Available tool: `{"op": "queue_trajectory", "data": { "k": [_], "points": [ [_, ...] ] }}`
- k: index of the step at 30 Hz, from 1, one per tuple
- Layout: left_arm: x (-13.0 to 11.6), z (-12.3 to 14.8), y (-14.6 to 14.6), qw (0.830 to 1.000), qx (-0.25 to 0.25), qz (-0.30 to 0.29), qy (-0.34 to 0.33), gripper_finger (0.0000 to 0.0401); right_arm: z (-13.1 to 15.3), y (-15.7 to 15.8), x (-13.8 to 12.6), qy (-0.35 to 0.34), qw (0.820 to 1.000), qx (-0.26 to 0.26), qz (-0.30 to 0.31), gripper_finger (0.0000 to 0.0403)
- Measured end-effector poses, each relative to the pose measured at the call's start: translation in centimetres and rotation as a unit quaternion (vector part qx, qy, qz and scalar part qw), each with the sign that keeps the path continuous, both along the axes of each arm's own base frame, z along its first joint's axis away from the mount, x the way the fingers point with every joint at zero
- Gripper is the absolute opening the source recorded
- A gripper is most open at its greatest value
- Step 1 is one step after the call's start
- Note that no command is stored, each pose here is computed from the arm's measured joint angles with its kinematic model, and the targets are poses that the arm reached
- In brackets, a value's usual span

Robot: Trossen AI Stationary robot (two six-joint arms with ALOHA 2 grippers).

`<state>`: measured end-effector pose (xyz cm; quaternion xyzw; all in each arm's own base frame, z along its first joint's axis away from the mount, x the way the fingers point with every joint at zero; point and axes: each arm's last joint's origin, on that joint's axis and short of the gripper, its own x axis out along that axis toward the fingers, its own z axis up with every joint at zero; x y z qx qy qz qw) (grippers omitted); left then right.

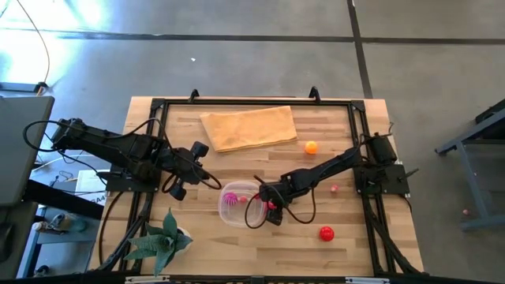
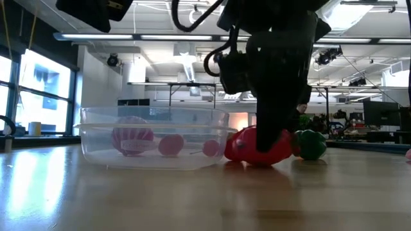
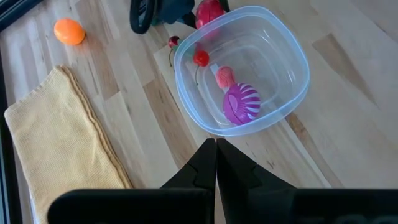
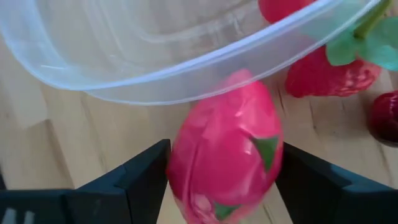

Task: Pick and placing Produce into tupperware
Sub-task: Put the pink dragon fruit into the transparent bin

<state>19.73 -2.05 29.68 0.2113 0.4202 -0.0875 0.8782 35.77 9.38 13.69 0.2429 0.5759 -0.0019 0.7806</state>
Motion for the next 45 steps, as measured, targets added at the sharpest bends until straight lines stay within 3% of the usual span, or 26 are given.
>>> {"op": "queue_trajectory", "data": {
  "k": [9, 18, 28, 38, 45],
  "points": [
    [0.0, 0.0, 0.0, 1.0, 0.0, 0.0, 0.0, 0.0003, -0.1, 0.0, 0.0, -0.004, 1.0, -0.019, -0.008, 0.0259],
    [0.0, 0.0, 0.0, 1.0, 0.0, 0.0, 0.0, 0.0003, -0.2, -0.1, 0.0, -0.005, 1.0, -0.027, -0.007, 0.0222],
    [0.0, 0.0, 0.0, 1.0, 0.0, 0.0, 0.0, 0.0003, 0.1, 0.4, -0.2, -0.009, 0.999, -0.029, 0.013, 0.022],
    [0.0, 0.0, 0.0, 1.0, 0.0, 0.0, 0.0, 0.0003, 2.7, 0.3, -1.6, -0.011, 0.999, -0.046, 0.015, 0.022],
    [0.0, 0.0, 0.0, 1.0, 0.0, 0.0, 0.0, 0.0003, 7.3, 0.0, -2.8, -0.078, 0.996, -0.045, 0.004, 0.022]
  ]
}}
